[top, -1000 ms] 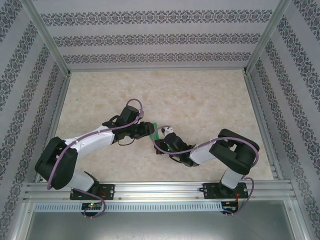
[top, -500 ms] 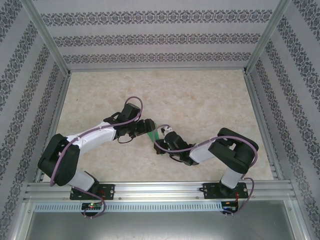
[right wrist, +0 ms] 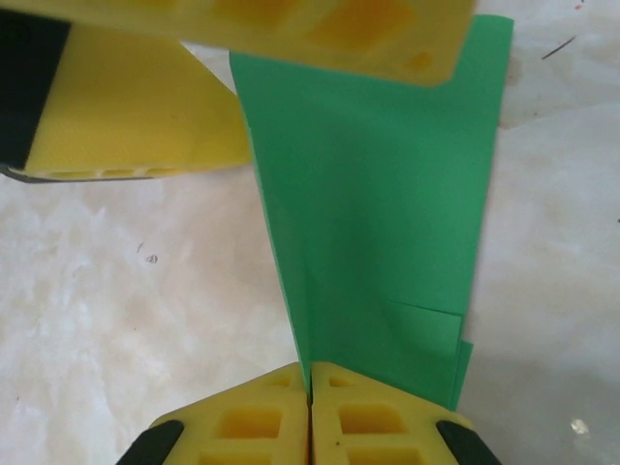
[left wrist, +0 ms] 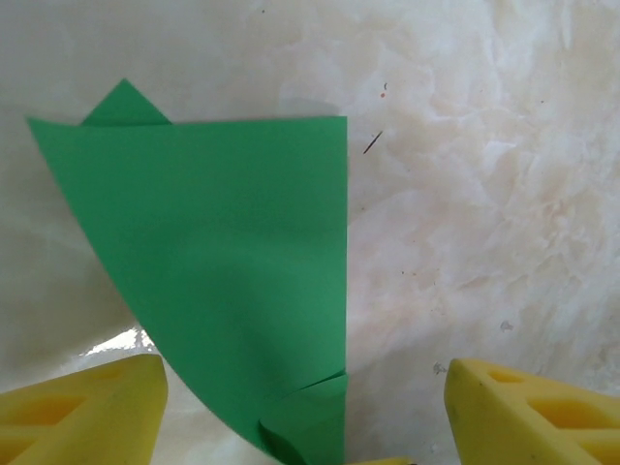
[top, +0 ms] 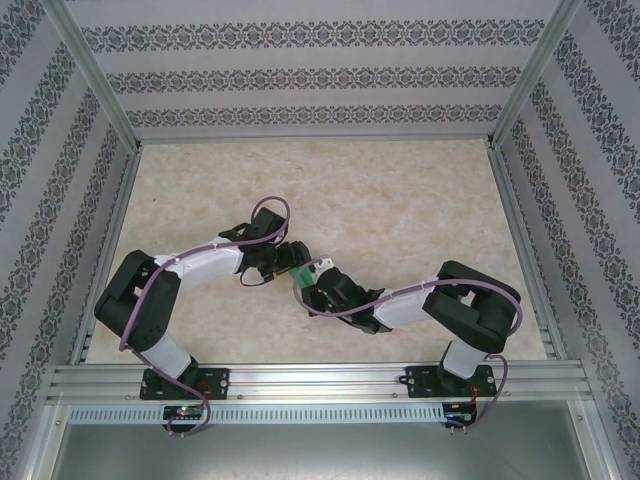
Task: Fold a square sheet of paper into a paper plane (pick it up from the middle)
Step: Fold the wing for the fifth time at the center of the table.
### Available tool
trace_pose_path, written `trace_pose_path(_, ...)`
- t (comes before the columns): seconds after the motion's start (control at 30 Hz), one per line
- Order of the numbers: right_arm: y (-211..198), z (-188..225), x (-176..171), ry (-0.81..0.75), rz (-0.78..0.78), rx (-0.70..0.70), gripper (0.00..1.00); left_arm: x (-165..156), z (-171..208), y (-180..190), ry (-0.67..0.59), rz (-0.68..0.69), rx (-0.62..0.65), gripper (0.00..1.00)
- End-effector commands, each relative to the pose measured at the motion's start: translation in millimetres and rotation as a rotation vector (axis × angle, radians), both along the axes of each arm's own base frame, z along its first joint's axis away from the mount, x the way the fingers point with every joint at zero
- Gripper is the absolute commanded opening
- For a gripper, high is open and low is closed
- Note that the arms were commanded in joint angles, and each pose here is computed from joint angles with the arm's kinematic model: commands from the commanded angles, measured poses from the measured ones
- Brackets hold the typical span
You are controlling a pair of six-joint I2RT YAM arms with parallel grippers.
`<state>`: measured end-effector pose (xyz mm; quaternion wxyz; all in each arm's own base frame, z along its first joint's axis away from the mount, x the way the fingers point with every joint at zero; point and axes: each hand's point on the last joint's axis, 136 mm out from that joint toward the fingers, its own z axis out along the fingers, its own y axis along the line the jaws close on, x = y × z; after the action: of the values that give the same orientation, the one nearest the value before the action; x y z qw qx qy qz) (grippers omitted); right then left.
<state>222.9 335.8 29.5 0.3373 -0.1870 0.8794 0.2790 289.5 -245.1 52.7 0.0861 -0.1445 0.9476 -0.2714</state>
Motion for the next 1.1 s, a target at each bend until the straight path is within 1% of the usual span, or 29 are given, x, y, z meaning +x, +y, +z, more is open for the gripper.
trace_pose_path(0.0, 4.8, 13.6, 6.0, -0.070, 0.010, -0.020, 0.09, 4.1, 2.1, -3.0, 0.030, 0.017, -0.026, 0.72)
trace_pose_path(0.17, 10.1, 21.2, 2.1, -0.133, 0.045, -0.040, 0.12, -1.0, -4.7, 1.0, 0.054, 0.018, -0.005, 0.68)
trace_pose_path(0.33, 12.0, 19.4, -0.7, -0.142, 0.067, -0.075, 0.17, -0.8, -5.1, -0.4, 0.058, 0.022, -0.014, 0.60)
trace_pose_path(0.4, 12.6, 20.6, -3.0, -0.146, 0.077, -0.076, 0.23, -0.4, -5.0, -0.6, 0.059, 0.023, -0.014, 0.56)
trace_pose_path(0.47, 12.0, 23.5, -5.8, -0.162, 0.086, -0.083, 0.28, -0.9, -5.7, 0.4, 0.061, 0.026, -0.009, 0.49)
trace_pose_path(0.57, 5.5, 27.5, -9.5, -0.211, 0.085, -0.126, 0.35, -1.2, -5.5, 1.3, 0.061, 0.024, -0.004, 0.40)
trace_pose_path(0.6, 3.6, 29.0, -11.2, -0.228, 0.088, -0.137, 0.39, -1.5, -5.4, 1.6, 0.061, 0.024, -0.003, 0.38)
trace_pose_path(0.63, 2.3, 30.0, -14.7, -0.249, 0.103, -0.155, 0.48, -1.3, -5.2, 1.9, 0.059, 0.023, 0.001, 0.34)
trace_pose_path(0.67, 1.1, 31.5, -17.0, -0.267, 0.113, -0.169, 0.50, -1.1, -4.8, 2.0, 0.058, 0.022, 0.003, 0.31)
trace_pose_path(0.73, 0.7, 34.3, -25.6, -0.311, 0.156, -0.200, 0.51, -0.7, -3.9, 1.7, 0.056, 0.019, 0.003, 0.25)
trace_pose_path(0.83, -9.0, 31.7, -31.8, -0.405, 0.183, -0.328, 0.52, 0.2, -2.7, 3.0, 0.049, 0.019, 0.010, 0.21)
trace_pose_path(0.93, -13.5, 30.0, -32.9, -0.499, 0.198, -0.449, 0.52, -0.3, -3.1, 3.7, 0.050, 0.019, 0.013, 0.18)
trace_pose_path(1.0, -10.4, 29.6, -31.6, -0.534, 0.209, -0.490, 0.50, 0.1, -2.4, 3.2, 0.049, 0.019, 0.012, 0.18)
trace_pose_path(1.07, -9.2, 31.4, -26.8, -0.571, 0.186, -0.526, 0.47, 0.0, -2.5, 3.4, 0.049, 0.017, 0.013, 0.18)
